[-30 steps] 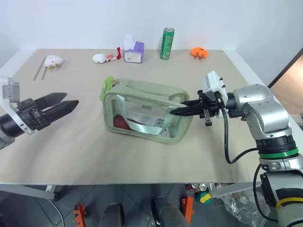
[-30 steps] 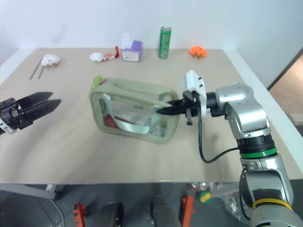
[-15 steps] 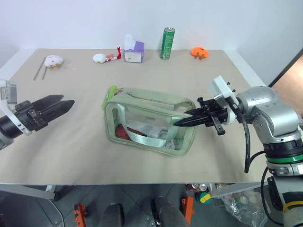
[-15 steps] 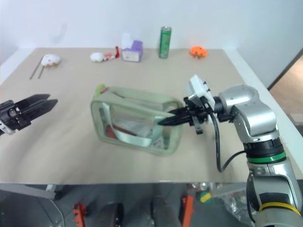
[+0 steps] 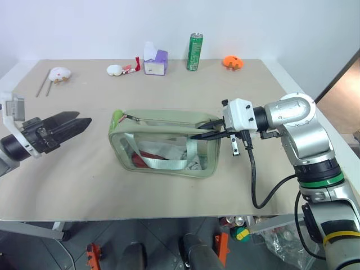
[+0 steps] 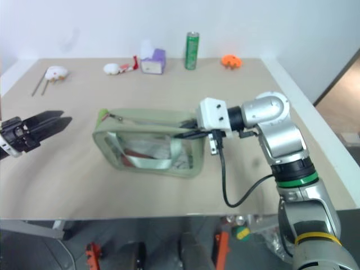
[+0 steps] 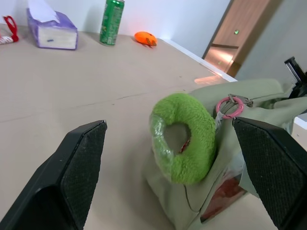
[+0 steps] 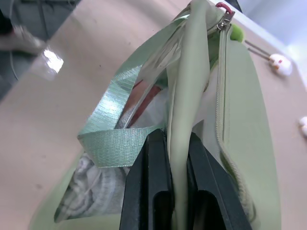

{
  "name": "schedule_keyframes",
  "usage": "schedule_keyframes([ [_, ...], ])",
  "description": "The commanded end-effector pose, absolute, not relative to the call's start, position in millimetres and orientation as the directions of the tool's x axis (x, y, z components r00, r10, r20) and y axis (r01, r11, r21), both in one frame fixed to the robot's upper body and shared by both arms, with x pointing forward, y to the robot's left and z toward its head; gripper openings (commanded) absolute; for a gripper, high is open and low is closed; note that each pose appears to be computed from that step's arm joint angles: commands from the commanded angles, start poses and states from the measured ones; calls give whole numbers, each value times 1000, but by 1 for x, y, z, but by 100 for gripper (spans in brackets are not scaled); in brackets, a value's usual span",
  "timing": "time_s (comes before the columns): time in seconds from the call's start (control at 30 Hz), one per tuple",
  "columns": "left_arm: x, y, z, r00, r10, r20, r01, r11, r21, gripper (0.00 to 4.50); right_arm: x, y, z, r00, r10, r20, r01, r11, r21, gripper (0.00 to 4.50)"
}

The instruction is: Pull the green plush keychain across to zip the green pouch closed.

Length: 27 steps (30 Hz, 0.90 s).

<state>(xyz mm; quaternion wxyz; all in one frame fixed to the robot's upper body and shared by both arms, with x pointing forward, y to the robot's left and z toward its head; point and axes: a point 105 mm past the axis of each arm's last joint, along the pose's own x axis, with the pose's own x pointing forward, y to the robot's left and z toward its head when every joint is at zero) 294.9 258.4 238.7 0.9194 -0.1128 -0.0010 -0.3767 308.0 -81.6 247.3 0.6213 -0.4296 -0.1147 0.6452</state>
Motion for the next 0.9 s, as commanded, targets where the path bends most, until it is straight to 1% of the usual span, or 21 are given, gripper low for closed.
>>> schedule_keyframes([
  [0.03, 295, 261, 251, 709, -698, 102, 703, 691, -166, 436, 303, -75, 260, 144, 900, -411, -625, -239, -743, 5],
  [0.13, 295, 261, 251, 707, -700, 100, 705, 689, -165, 436, 308, -80, 256, 175, 886, -429, -611, -243, -753, 5],
  [0.23, 294, 261, 251, 705, -702, 98, 708, 687, -166, 436, 314, -94, 244, 218, 853, -474, -616, -256, -745, 5],
  [0.3, 294, 261, 250, 703, -704, 98, 709, 684, -168, 436, 315, -104, 231, 235, 832, -503, -640, -257, -724, 5],
  [0.37, 294, 260, 250, 701, -707, 98, 712, 681, -171, 436, 315, -107, 225, 235, 838, -493, -673, -225, -704, 5],
  [0.5, 293, 257, 248, 686, -722, 91, 724, 664, -187, 436, 316, -110, 222, 238, 852, -465, -714, -171, -678, 5],
  [0.63, 293, 246, 234, 663, -747, 37, 734, 640, -227, 436, 315, -110, 222, 238, 863, -446, -738, -138, -661, 5],
  [0.9, 312, 227, 213, 651, -759, 3, 726, 621, -293, 436, 313, -105, 222, 231, 872, -432, -744, -128, -656, 5],
])
